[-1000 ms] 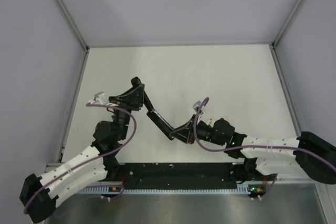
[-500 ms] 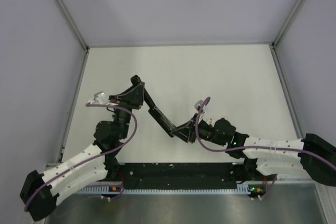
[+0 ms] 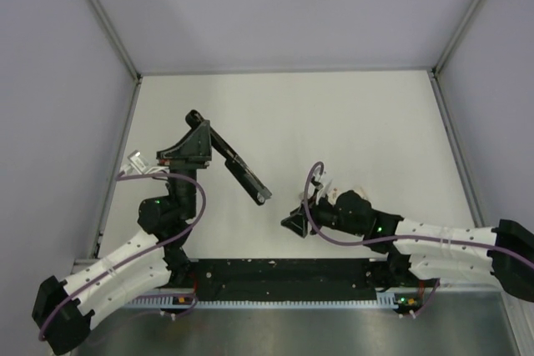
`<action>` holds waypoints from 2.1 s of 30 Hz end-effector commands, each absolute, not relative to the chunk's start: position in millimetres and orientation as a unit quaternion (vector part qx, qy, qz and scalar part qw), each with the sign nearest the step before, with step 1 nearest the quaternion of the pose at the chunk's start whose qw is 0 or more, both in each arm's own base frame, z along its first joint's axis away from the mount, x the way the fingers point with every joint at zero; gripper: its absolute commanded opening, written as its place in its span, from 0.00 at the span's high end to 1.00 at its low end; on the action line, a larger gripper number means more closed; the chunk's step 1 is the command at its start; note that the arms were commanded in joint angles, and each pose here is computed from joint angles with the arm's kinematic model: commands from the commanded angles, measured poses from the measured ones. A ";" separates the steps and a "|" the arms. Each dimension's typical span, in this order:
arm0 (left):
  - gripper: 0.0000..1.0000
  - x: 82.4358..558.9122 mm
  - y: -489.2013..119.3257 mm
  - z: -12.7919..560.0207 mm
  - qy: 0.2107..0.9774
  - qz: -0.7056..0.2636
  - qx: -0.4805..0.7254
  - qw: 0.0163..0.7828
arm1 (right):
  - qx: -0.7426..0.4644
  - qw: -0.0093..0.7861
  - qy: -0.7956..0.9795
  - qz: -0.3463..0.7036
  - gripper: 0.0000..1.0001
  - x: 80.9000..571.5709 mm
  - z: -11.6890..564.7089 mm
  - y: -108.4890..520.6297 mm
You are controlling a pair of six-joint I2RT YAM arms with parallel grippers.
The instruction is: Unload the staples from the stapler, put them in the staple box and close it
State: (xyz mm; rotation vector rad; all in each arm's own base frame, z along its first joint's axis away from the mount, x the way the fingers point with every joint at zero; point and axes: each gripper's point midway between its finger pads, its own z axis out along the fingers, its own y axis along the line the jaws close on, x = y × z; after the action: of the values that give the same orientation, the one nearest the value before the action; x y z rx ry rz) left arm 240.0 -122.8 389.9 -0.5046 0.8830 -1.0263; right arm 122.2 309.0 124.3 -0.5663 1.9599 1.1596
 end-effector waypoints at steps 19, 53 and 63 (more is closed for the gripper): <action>1.00 243.2 -144.7 382.8 0.462 -0.380 -0.094 0.796 | -0.268 0.473 0.767 0.339 0.46 158.0 180.3 294.9; 1.00 277.3 -222.7 364.2 0.518 -0.345 0.073 0.779 | -0.176 0.419 0.732 0.508 1.00 226.7 185.6 439.8; 1.00 274.1 -242.2 365.9 0.516 -0.349 0.132 0.771 | -0.178 0.428 0.713 0.526 1.00 231.3 186.9 439.0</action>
State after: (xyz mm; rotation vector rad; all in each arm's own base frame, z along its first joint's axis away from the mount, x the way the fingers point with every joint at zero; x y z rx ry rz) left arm 295.2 -235.7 306.5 0.2949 1.3005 -0.6285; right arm 229.3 427.0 139.7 -0.4470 1.9509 1.2213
